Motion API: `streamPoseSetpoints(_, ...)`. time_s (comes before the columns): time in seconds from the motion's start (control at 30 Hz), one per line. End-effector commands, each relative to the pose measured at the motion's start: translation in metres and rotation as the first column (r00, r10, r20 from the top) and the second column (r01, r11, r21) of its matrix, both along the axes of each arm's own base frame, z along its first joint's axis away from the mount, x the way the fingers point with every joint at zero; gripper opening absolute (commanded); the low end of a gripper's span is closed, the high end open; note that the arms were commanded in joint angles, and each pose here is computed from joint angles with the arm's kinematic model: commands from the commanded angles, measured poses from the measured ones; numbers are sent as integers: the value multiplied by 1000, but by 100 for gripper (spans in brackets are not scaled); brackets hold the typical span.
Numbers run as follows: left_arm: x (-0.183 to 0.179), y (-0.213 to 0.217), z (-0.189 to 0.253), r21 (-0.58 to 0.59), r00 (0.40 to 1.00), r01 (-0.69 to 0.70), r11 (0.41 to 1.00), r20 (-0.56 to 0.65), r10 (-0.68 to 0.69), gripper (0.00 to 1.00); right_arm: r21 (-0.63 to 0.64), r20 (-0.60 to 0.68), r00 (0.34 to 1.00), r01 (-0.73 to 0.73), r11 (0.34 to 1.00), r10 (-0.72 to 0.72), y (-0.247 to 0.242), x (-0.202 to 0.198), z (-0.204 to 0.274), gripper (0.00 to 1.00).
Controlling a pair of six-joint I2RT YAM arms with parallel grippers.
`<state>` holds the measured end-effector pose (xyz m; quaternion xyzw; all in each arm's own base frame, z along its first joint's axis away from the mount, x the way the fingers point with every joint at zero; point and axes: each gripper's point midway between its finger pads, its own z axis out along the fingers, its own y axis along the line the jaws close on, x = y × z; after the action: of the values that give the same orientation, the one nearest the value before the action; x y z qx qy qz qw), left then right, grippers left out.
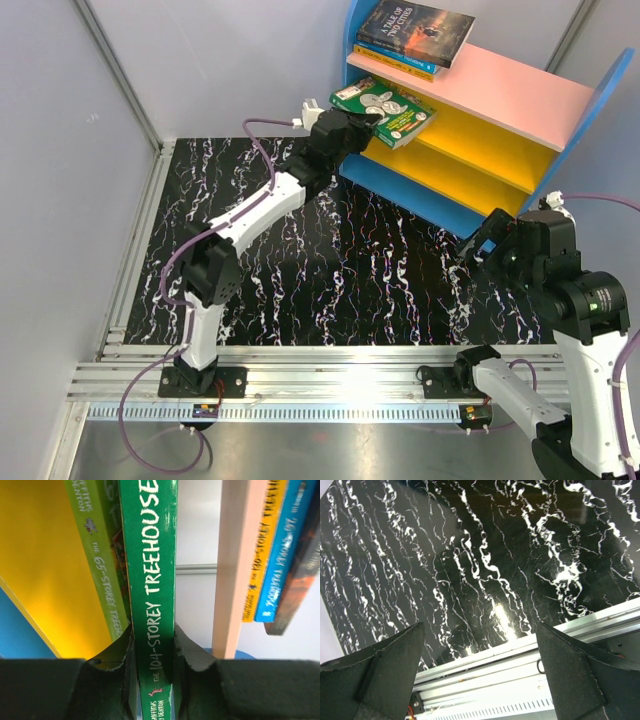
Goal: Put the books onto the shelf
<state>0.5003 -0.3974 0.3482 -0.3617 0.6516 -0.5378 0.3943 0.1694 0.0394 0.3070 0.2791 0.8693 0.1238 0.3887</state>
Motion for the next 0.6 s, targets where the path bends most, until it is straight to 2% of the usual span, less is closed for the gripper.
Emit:
streamPoseSetpoints(0.0,11,0,40,-98,994,-57,994,86,65,8,-101,-231,972,28,995,-50,-21,-47,-32,100)
streamPoseSetpoints(0.07,16,-9,27,-94,996,-50,994,64,56,15,-109,-235,970,38,993,-63,-23,-47,-32,100)
streamPoseSetpoints(0.13,19,-12,33,-99,996,-45,994,69,52,16,-117,-238,969,42,992,-69,-24,-45,-33,100)
streamPoseSetpoints(0.3,28,-16,13,-76,997,-65,995,34,68,18,-125,-245,966,50,991,-80,-25,-41,-35,100)
streamPoseSetpoints(0.57,51,-23,11,-99,994,-87,991,63,93,23,-131,-265,960,52,990,-85,-22,-32,-41,100)
